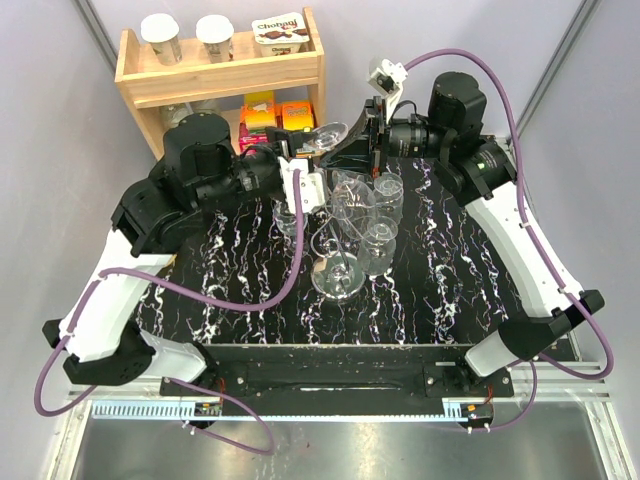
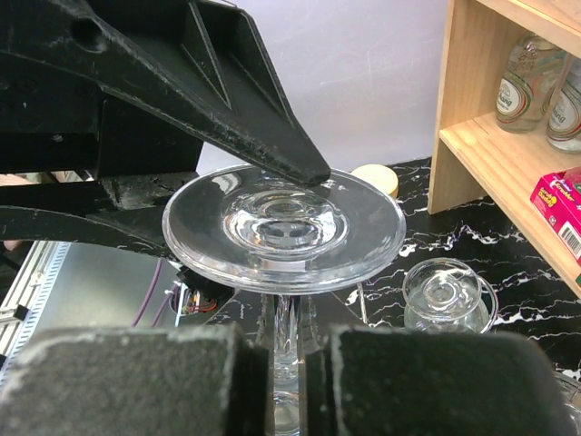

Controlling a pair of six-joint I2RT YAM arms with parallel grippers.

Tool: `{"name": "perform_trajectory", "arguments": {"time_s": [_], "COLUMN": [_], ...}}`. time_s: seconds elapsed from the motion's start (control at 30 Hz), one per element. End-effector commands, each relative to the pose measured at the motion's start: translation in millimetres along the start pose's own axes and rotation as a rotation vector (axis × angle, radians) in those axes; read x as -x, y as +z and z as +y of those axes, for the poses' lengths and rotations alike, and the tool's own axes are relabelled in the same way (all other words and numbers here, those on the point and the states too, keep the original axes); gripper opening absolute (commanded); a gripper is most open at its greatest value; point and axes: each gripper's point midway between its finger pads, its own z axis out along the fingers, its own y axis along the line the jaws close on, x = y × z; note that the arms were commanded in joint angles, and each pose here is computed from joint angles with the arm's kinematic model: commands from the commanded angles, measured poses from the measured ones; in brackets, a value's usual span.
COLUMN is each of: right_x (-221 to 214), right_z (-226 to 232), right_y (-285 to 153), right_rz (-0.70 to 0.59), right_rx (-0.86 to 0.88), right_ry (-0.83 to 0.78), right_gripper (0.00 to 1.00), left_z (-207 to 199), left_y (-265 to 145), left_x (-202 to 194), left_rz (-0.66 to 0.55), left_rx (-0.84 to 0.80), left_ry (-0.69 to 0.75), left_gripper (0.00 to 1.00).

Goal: Place the wine glass upside down on the wine glass rack
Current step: Adjust the wine glass.

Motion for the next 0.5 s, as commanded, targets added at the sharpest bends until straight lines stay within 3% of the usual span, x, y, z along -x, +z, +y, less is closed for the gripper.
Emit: {"name": "perform_trajectory", "arguments": {"time_s": [0.0,0.47], "right_x": [16,7], "right_z": [11,11], "right_y": [-4,-4], "right_rz": [-0.039,-0.022], "right_rx": [0.022,0.028], "right_ry": [-0.063,-0.055], "right_gripper": [0.00,0.00], "left_z": [22,47], "left_y": [-17,-23], "left_x": [2,18], "left_rz": [0.038,0.010], "left_rx": [0.092,0.156], "left_ry": [0.050,0.099], "left_gripper": [0.59,0.57]}}
